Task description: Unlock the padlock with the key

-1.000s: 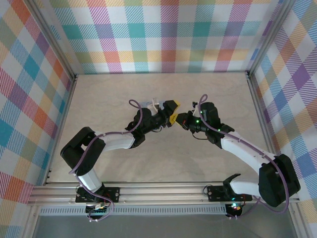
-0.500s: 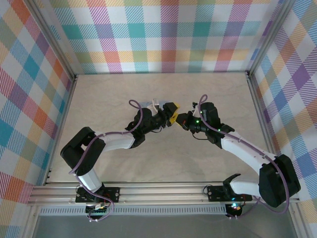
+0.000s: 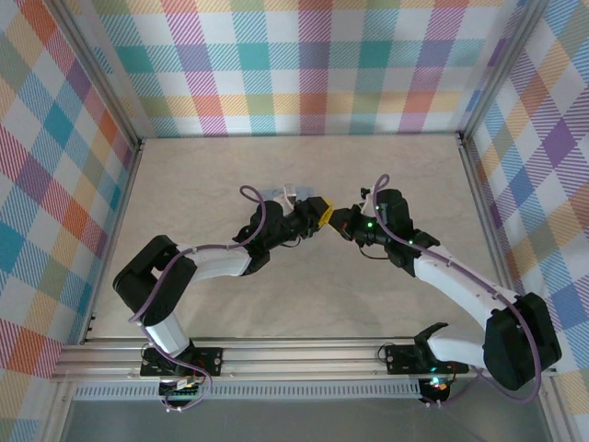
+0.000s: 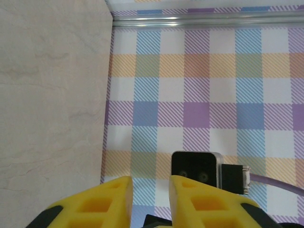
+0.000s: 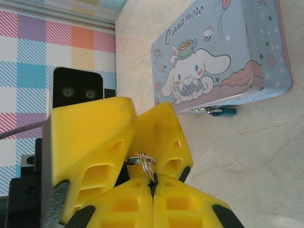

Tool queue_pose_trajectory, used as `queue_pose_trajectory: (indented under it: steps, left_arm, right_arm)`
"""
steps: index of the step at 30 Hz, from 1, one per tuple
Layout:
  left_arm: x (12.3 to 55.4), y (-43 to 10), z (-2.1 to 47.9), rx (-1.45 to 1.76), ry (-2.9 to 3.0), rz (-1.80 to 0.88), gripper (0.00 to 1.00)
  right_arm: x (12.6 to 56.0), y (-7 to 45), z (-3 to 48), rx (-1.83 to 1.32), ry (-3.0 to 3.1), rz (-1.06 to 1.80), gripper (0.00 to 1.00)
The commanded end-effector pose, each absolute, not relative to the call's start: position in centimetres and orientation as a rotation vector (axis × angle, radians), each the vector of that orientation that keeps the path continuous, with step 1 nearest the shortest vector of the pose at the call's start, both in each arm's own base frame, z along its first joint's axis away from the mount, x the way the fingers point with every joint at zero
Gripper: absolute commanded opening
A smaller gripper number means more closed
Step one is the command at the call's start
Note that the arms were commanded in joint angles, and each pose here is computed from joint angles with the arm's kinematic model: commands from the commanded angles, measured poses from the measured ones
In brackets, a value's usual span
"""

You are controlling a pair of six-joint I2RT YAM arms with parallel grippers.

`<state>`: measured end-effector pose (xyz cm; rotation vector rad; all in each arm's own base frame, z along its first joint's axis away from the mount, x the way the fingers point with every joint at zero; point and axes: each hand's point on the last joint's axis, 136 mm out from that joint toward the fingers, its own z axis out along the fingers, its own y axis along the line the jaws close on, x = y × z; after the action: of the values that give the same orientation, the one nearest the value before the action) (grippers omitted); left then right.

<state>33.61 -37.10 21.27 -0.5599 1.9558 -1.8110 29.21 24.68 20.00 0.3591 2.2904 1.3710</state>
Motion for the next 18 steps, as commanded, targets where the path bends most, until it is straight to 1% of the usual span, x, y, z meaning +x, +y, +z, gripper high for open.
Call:
queue_pose_trajectory:
  steps: [1,4,10,18]
  left_arm:
    - [33.32,-37.99,23.64,-0.502,1.888,-1.875,0.20]
    - [33.31,-37.95,23.48,-0.504,1.891,-1.870,0.13]
    - [33.32,-37.74,23.14,-0.505,1.901,-1.846,0.04]
    - [33.33,-37.48,22.90,-0.489,1.919,-1.800,0.03]
  right_arm:
    - [28.91,24.16,19.48,0.371,2.328,1.331,0.00]
    - [28.80,24.07,19.41,0.372,2.331,1.328,0.00]
    - [28.59,23.72,19.48,0.369,2.329,1.316,0.00]
    - [27.99,23.55,19.18,0.355,2.349,1.325,0.00]
